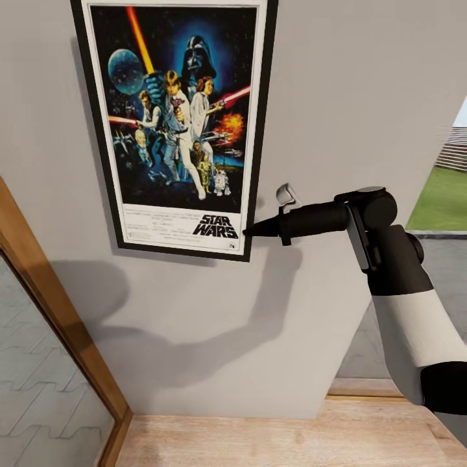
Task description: Pick up the poster from the kitchen countertop and hang it on one of the wall nails in the kitchen.
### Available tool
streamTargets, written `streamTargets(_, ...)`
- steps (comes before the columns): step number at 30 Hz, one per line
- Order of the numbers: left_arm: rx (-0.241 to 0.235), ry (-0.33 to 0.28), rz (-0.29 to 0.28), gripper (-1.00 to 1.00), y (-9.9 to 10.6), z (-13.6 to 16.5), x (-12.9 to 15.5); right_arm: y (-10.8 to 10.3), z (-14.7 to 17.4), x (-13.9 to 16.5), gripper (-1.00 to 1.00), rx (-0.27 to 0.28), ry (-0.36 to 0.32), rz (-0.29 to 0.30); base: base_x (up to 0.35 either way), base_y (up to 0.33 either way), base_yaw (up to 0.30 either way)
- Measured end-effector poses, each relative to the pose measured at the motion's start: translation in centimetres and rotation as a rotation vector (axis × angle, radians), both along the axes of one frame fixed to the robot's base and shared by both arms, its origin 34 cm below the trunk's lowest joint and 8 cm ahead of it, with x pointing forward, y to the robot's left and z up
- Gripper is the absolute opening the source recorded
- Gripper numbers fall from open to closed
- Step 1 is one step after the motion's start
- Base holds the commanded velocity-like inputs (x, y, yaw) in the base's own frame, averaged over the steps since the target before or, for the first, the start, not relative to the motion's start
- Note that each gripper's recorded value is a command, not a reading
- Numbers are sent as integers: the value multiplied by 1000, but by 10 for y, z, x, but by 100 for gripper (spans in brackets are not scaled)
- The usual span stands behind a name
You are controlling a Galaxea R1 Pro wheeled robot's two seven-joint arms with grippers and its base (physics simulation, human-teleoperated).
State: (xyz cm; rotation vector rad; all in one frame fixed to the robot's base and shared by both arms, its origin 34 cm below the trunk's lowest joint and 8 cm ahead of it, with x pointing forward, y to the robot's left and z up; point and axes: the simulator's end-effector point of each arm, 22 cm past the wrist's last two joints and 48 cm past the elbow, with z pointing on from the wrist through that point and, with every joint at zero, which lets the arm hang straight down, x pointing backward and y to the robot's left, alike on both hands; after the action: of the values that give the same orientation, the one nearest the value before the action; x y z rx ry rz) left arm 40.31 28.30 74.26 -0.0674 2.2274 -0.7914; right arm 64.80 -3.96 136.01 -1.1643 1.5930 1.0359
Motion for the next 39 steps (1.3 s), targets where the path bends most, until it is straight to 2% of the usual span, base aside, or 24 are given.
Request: streamTargets(39, 0, 0, 0, 100, 0, 0, 0, 0, 0, 0, -100, 2, 0, -1, 0, 0, 0)
